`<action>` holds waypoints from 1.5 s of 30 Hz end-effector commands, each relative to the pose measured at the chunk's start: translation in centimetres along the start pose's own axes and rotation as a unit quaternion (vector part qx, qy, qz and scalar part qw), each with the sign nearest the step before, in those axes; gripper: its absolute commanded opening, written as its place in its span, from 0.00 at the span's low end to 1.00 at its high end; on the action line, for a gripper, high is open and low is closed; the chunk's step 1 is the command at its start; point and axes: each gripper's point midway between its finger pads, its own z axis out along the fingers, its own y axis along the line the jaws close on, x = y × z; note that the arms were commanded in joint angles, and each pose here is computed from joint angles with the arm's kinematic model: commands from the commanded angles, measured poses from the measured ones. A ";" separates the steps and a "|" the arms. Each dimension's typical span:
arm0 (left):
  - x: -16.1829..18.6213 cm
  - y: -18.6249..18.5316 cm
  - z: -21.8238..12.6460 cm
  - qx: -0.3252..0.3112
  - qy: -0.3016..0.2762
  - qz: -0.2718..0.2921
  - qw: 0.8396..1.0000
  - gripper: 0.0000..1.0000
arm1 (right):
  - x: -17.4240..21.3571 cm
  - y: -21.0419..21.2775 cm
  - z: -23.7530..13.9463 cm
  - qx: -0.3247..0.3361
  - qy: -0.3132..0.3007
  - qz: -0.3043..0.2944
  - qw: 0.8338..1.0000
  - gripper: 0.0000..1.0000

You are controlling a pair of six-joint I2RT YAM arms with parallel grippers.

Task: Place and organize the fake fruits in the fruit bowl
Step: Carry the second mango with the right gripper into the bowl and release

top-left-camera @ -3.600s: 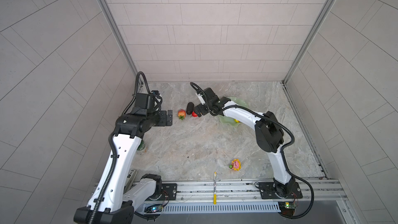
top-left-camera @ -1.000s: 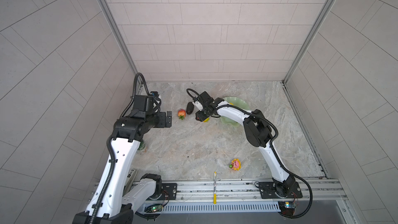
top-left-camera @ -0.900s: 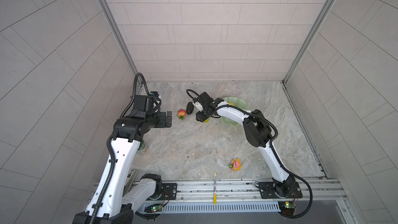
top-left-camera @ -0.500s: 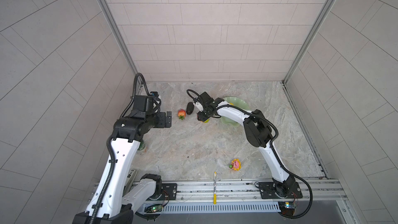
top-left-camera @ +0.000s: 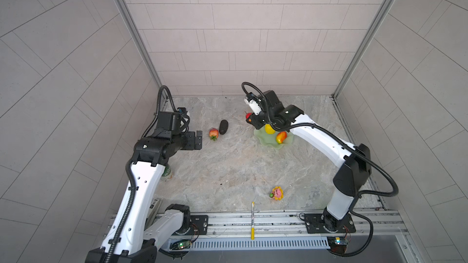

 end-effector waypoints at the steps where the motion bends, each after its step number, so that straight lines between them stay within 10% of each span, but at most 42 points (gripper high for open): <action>1: 0.1 -0.1 -0.3 0.003 -0.006 0.000 1.000 1.00 | 3.9 -5.9 0.6 0.085 0.035 0.050 0.995 0.00; 9: 0.1 -0.2 0.1 0.007 -0.003 0.002 1.000 1.00 | 9.6 -12.8 1.8 0.170 0.080 0.108 0.976 0.00; 23: 0.6 -0.5 -0.2 0.015 -0.003 0.005 1.000 1.00 | 12.2 -15.4 9.9 0.132 0.057 0.147 0.979 0.12; 45: 0.4 -0.9 -0.2 0.027 -0.006 0.007 1.000 1.00 | 9.0 -14.3 6.1 0.121 0.028 0.128 0.984 0.63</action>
